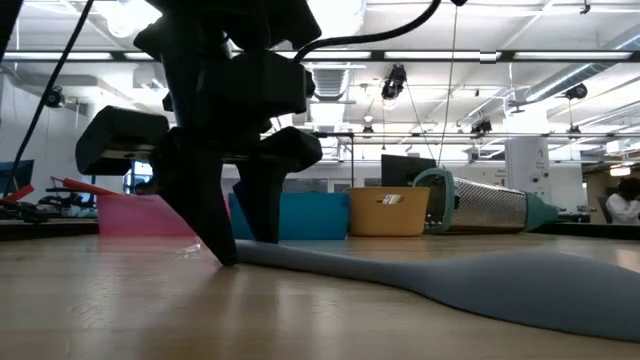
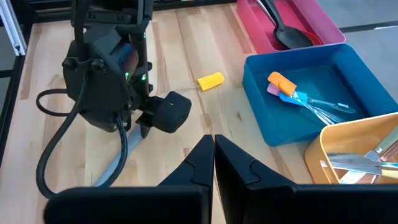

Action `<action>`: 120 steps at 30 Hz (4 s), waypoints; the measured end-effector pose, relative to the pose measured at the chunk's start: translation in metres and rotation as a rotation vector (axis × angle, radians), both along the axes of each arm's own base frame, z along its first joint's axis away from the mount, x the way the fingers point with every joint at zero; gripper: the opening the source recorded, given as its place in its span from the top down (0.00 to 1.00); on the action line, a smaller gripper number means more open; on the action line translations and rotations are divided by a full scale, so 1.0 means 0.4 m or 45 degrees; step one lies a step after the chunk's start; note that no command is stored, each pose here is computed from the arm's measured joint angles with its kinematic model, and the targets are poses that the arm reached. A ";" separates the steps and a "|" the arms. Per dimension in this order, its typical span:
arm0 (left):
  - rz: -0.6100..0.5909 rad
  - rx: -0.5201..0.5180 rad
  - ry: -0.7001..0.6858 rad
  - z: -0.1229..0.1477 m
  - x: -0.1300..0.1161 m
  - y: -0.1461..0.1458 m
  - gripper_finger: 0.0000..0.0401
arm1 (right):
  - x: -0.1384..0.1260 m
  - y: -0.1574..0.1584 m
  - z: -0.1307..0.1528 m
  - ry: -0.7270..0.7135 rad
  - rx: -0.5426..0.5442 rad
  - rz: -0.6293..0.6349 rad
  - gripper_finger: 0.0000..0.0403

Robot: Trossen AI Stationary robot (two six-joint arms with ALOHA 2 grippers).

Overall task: Pick & Place Kitchen Items
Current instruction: Put the gray spoon into the pink bin, then put the yellow spatula into the blue bin

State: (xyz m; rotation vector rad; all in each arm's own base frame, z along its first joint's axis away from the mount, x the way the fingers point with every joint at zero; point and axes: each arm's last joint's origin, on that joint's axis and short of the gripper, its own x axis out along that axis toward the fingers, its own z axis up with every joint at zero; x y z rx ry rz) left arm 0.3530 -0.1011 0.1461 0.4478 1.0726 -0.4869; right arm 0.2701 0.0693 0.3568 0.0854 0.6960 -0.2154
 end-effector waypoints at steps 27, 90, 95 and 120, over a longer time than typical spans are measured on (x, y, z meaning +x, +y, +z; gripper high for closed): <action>0.297 0.354 0.062 0.319 -0.168 0.120 0.79 | 0.000 -0.001 -0.004 0.014 -0.048 0.026 0.98; 1.487 0.605 0.530 0.187 -0.567 0.623 0.68 | 0.008 0.000 -0.001 -0.022 -0.135 0.104 0.98; 1.497 0.604 0.520 0.197 -0.565 0.625 0.40 | 0.008 0.000 -0.001 -0.022 -0.135 0.104 0.98; 1.578 -0.483 -0.045 0.368 -0.544 0.504 0.28 | 0.012 0.001 -0.015 -0.022 -0.133 0.105 0.98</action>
